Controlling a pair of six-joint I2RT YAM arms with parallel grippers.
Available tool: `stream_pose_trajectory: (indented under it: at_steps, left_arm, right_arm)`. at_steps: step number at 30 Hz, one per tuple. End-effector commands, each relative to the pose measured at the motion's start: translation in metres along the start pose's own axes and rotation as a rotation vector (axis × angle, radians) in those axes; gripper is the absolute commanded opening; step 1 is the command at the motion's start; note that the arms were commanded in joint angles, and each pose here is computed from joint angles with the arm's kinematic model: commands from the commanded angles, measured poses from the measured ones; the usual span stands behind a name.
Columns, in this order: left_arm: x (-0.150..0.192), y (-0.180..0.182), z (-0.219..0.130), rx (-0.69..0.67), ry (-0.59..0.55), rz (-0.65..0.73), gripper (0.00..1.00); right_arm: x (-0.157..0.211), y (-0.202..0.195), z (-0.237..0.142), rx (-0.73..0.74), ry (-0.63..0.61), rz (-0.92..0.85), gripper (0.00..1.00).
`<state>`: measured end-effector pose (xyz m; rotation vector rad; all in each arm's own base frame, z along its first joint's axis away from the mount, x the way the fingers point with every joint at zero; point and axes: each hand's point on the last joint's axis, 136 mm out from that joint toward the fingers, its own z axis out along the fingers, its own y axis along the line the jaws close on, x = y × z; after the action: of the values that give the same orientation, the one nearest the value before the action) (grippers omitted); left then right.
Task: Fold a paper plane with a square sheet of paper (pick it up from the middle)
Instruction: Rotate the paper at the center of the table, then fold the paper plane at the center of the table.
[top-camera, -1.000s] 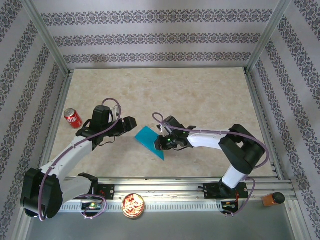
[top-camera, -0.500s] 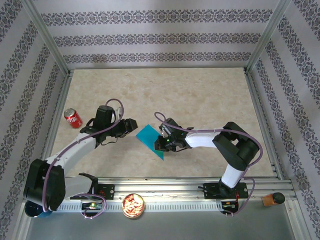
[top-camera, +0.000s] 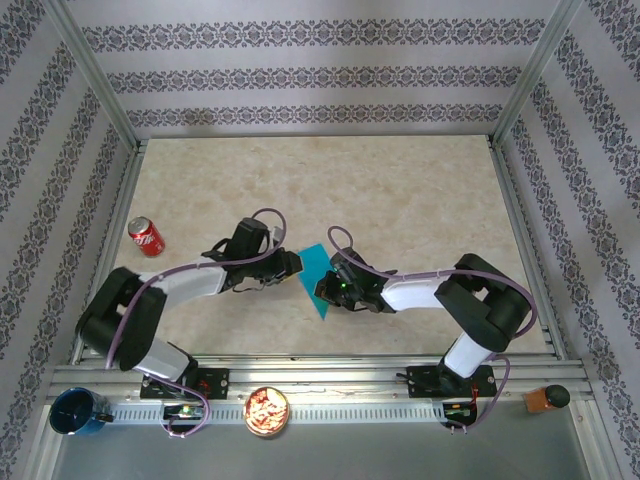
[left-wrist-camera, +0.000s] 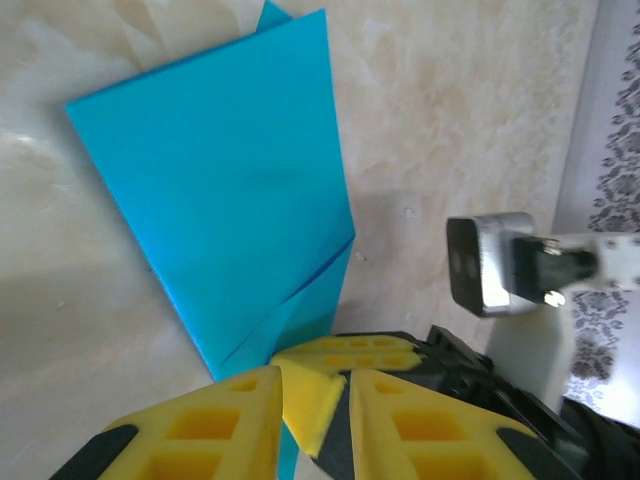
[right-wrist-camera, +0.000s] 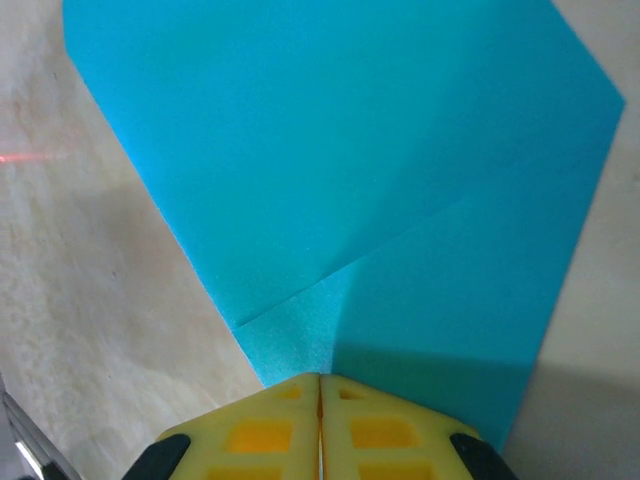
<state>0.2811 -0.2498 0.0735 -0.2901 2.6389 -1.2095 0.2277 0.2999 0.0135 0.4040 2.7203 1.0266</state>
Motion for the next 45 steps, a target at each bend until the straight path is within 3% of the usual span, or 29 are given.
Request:
stream_pose_trajectory:
  at_steps: [1,14,27,34,45]
  left_arm:
    - [-0.018,-0.016,0.013,0.034,-0.05,0.009,0.22]
    - [-0.033,0.001,0.047,-0.03,-0.031,-0.013,0.17]
    - [-0.026,0.028,0.062,-0.057,-0.011,-0.07,0.11]
    - [-0.016,0.021,0.061,0.012,0.027,-0.026,0.1]
    - [-0.008,0.014,0.064,0.056,0.083,0.001,0.1]
  right_arm:
    - [-0.007,-0.015,0.0,-0.009,-0.091,0.095,0.09]
    - [-0.004,-0.007,0.002,-0.072,-0.093,0.11,0.09]
    - [-0.022,0.022,-0.033,-0.087,-0.147,-0.061,0.17]
    - [-0.05,-0.015,-0.053,-0.094,-0.176,0.08,0.26]
    - [-0.064,-0.016,-0.056,-0.18,-0.085,0.141,0.3]
